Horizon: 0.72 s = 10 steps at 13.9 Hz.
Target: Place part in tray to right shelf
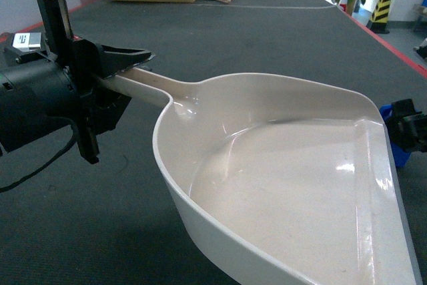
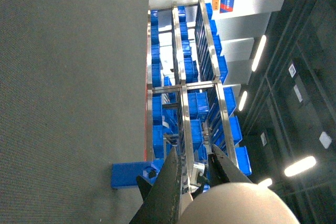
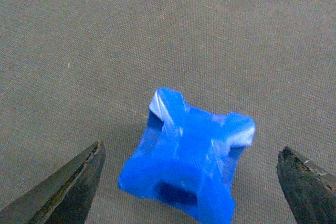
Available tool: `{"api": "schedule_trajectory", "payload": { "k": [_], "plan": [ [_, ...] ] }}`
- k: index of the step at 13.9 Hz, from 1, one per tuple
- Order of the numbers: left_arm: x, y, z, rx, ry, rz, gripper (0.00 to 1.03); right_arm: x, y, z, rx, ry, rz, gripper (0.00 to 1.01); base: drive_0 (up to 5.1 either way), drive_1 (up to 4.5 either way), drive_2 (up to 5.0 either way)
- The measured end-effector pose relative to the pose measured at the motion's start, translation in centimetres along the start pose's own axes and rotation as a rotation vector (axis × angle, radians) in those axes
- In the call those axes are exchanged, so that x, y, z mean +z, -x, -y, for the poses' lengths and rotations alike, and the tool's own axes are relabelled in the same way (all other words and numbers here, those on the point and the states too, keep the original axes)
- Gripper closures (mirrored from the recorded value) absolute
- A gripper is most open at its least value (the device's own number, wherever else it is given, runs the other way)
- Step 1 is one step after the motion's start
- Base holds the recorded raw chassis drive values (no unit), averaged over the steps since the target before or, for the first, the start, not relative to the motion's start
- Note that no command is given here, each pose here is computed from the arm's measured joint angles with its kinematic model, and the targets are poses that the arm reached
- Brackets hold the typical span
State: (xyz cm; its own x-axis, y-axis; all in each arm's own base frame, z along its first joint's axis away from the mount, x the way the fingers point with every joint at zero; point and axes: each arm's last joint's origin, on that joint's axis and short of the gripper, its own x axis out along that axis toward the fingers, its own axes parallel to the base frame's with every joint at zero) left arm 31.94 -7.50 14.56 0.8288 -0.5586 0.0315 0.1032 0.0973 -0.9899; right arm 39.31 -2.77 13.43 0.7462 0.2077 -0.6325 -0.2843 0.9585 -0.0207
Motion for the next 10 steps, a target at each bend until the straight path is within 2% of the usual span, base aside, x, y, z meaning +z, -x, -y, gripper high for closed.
{"api": "schedule_trajectory", "payload": {
  "k": [1,2,4,5,6,7,8,9,10],
  "plan": [
    [0.0,0.0,0.0,0.0,0.0,0.0,0.9,0.2,-0.9,-0.6,-0.004,0.007,0.009,0.08,0.0,0.0,0.0],
    [0.0,0.0,0.0,0.0,0.0,0.0,0.9,0.1,-1.5,-1.2,-0.01,0.011,-0.003,0.19,0.0,0.0,0.0],
    [0.0,0.0,0.0,0.0,0.0,0.0,0.9,-0.1,-1.7,-1.5,-0.041,-0.002,-0.016,0.41,0.0,0.0,0.0],
    [0.0,0.0,0.0,0.0,0.0,0.0,0.9,-0.1,-1.2,-1.4,-0.087,-0.007,-0.016,0.52,0.0,0.0,0.0],
    [0.0,0.0,0.0,0.0,0.002,0.0,0.9,-0.1,0.3,-1.4,-0.137,-0.029,-0.008,0.55,0.0,0.0,0.0],
    [0.0,0.0,0.0,0.0,0.003,0.0,0.9,0.7,2.2,-1.7,-0.175,-0.038,0.029,0.55,0.0,0.0,0.0],
    [0.0,0.0,0.0,0.0,0.003,0.0,0.9,2.5,5.2,-2.7,-0.176,-0.04,0.124,0.55,0.0,0.0,0.0],
    [0.0,0.0,0.0,0.0,0.004,0.0,0.9,4.9,8.6,-4.7,-0.147,-0.019,0.254,0.55,0.0,0.0,0.0],
    [0.0,0.0,0.0,0.0,0.006,0.0,0.9,6.8,11.3,-7.1,-0.066,0.005,0.361,0.55,0.0,0.0,0.0]
  ]
}}
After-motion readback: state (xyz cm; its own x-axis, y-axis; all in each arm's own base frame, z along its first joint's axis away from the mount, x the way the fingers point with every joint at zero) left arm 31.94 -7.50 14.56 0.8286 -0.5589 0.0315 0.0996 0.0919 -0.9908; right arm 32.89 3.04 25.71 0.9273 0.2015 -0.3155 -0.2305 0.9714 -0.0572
